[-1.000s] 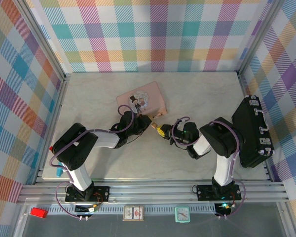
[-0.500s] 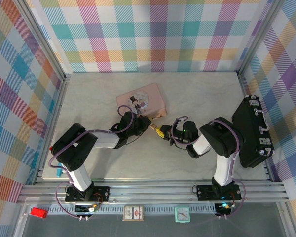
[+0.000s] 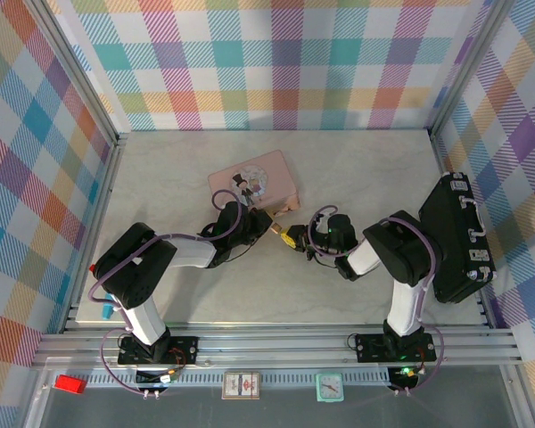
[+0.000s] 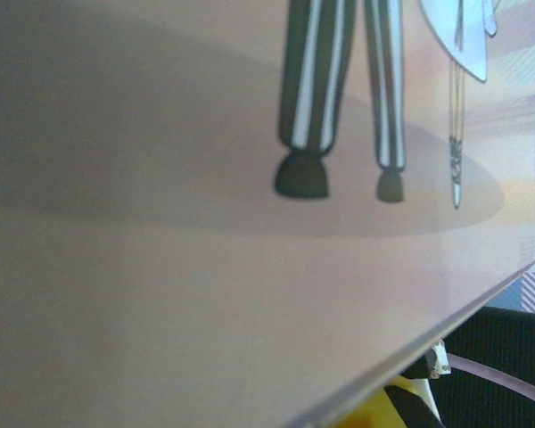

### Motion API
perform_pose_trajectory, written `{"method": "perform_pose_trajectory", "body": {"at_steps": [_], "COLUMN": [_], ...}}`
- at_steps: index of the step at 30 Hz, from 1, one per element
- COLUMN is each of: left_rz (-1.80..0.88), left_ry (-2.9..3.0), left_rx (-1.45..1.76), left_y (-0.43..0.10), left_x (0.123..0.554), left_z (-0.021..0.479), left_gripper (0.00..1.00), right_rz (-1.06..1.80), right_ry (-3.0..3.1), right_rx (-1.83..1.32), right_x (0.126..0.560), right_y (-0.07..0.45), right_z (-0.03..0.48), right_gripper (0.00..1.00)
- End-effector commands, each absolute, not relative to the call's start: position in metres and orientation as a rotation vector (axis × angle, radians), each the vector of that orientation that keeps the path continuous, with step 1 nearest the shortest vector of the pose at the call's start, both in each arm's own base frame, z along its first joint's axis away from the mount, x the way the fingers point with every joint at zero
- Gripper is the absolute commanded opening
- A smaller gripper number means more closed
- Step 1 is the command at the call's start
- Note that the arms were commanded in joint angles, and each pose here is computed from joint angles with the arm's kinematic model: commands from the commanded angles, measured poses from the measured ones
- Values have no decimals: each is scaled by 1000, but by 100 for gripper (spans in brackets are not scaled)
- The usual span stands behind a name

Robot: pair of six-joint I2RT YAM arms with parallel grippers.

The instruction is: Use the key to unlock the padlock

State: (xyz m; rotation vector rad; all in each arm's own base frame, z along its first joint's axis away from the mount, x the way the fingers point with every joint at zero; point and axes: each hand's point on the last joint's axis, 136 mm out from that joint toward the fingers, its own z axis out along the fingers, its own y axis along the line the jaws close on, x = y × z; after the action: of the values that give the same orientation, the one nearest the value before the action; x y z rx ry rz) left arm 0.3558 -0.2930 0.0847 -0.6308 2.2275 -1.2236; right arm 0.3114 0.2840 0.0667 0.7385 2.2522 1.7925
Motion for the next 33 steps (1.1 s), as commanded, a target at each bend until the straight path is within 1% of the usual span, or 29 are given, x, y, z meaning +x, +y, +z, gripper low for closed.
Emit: {"method": "perform_pose_trajectory", "body": {"at_steps": [1, 12, 17, 22, 28, 33], "left_rz": [-1544, -1516, -1492, -1470, -1463, -1446], "left_ry": [2278, 2300, 2294, 2295, 2299, 2304], "left_rx": [-428, -440, -438, -449, -468, -481], "left_y": [-353, -353, -351, -350, -350, -347], "left_x": [317, 318, 320, 323, 325, 325], "left_z": [122, 115, 120, 120, 117, 115], "left_gripper": [0, 0, 0, 0, 0, 0], "right_rz": [1730, 1632, 1620, 1626, 1614, 1564], "right_ry": [2178, 2239, 2250, 2271, 2272, 2281], "right_rx": [708, 707, 697, 672, 643, 619], "right_x": [335, 325, 323, 322, 318, 314], "right_y": [286, 279, 278, 281, 279, 271], "right_z": [84, 82, 81, 78, 78, 79], "right_gripper": [0, 0, 0, 10, 25, 35]}}
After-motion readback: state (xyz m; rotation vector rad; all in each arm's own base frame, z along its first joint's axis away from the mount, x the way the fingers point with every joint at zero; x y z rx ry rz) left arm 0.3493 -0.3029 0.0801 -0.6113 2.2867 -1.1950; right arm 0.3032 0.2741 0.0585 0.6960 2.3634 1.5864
